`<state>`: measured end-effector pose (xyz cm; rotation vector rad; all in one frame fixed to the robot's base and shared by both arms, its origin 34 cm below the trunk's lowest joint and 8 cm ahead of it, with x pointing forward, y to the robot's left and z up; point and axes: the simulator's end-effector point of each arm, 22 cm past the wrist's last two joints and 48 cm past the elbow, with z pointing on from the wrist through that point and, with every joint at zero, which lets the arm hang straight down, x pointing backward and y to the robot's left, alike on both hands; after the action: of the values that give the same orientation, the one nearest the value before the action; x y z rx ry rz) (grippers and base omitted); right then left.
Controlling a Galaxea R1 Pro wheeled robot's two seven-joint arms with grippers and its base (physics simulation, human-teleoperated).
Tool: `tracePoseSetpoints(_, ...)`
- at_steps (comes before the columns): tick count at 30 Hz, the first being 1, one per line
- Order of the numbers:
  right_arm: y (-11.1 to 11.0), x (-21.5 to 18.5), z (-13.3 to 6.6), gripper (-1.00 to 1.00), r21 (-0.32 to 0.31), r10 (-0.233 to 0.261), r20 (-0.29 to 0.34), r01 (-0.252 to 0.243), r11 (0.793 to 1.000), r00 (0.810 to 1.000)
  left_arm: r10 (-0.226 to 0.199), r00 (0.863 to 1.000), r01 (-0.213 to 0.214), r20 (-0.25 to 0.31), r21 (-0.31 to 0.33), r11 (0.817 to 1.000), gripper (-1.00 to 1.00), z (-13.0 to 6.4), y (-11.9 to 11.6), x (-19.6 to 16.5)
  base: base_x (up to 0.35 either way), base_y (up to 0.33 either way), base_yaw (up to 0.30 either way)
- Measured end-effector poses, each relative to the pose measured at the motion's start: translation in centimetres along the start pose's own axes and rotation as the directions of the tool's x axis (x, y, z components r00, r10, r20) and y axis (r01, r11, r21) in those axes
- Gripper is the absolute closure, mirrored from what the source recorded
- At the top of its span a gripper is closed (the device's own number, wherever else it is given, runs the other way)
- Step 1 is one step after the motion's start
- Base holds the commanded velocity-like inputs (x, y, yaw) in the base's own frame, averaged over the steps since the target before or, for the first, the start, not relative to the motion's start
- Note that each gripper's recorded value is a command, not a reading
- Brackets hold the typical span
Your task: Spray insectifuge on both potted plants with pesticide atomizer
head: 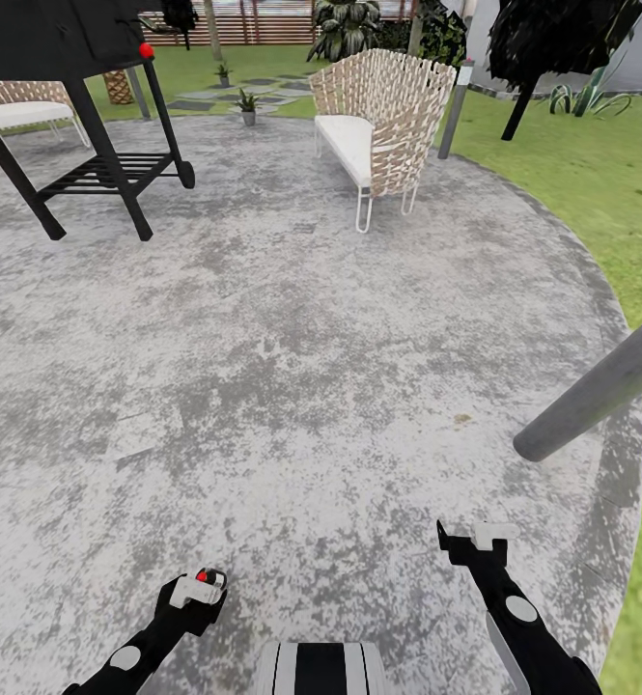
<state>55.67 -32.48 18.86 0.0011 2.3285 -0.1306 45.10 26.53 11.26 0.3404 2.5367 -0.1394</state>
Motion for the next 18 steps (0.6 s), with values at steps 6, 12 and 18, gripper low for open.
tracePoseSetpoints(6,0.01,0.09,-0.01,-1.0,0.0,-0.001,-0.002,0.001,1.0,1.0,-0.001,1.0,0.001,0.0,0.0,1.0,-1.0,0.0,0.01,-0.02,0.0,0.0,0.0)
tracePoseSetpoints(12,0.01,0.17,-0.02,-1.0,0.0,-0.001,-0.004,0.001,1.0,1.0,0.001,1.0,-0.001,0.002,0.002,1.0,-1.0,0.03,-0.05,-0.11,0.0,0.0,0.0)
tracePoseSetpoints(18,0.01,0.14,-0.03,-1.0,0.0,-0.001,-0.003,0.001,1.0,1.0,0.001,1.0,-0.001,0.003,0.002,1.0,-1.0,0.03,-0.07,-0.15,0.0,0.0,-0.014)
